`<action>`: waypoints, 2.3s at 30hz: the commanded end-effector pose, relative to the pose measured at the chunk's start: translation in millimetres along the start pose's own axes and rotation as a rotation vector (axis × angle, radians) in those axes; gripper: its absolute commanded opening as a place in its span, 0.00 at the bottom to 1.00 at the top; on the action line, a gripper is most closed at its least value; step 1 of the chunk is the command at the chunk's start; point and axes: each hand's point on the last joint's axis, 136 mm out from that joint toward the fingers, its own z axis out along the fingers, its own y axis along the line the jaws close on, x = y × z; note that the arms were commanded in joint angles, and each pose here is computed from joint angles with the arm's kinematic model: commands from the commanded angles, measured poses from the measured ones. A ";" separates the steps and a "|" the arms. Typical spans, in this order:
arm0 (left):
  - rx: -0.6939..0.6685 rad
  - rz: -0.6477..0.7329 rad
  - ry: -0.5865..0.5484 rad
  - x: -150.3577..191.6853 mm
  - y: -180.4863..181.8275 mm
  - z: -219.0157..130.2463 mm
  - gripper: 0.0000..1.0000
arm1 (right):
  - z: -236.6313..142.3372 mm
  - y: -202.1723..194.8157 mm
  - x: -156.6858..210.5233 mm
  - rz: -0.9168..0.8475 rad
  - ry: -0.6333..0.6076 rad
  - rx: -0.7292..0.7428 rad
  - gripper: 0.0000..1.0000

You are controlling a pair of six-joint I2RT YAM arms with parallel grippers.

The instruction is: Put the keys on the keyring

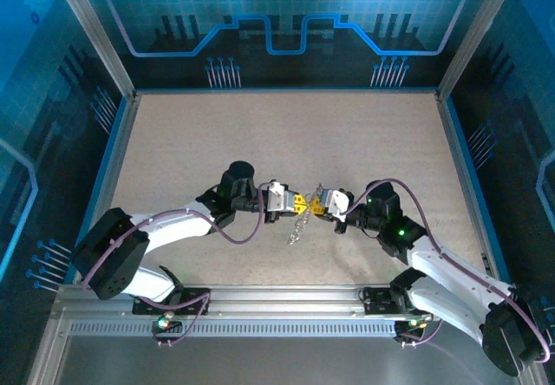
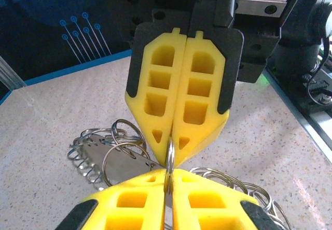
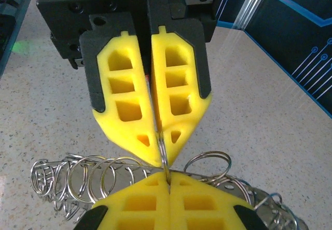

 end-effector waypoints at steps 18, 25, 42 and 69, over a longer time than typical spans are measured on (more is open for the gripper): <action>0.063 0.112 0.132 -4.5 -11.0 -2.9 0.00 | 2.2 12.1 -26.1 -0.063 -0.085 -0.093 0.00; 0.053 0.050 -0.003 -25.0 -10.8 -2.1 0.00 | -4.2 18.0 -38.1 -0.102 -0.183 -0.092 0.15; -0.020 0.029 -0.086 -21.8 -8.4 -2.6 0.21 | -3.8 5.1 -33.2 -0.130 -0.119 -0.012 0.00; 0.143 0.021 -0.053 -35.0 -21.6 -9.3 0.00 | -6.4 14.3 -33.4 -0.126 -0.165 -0.012 0.24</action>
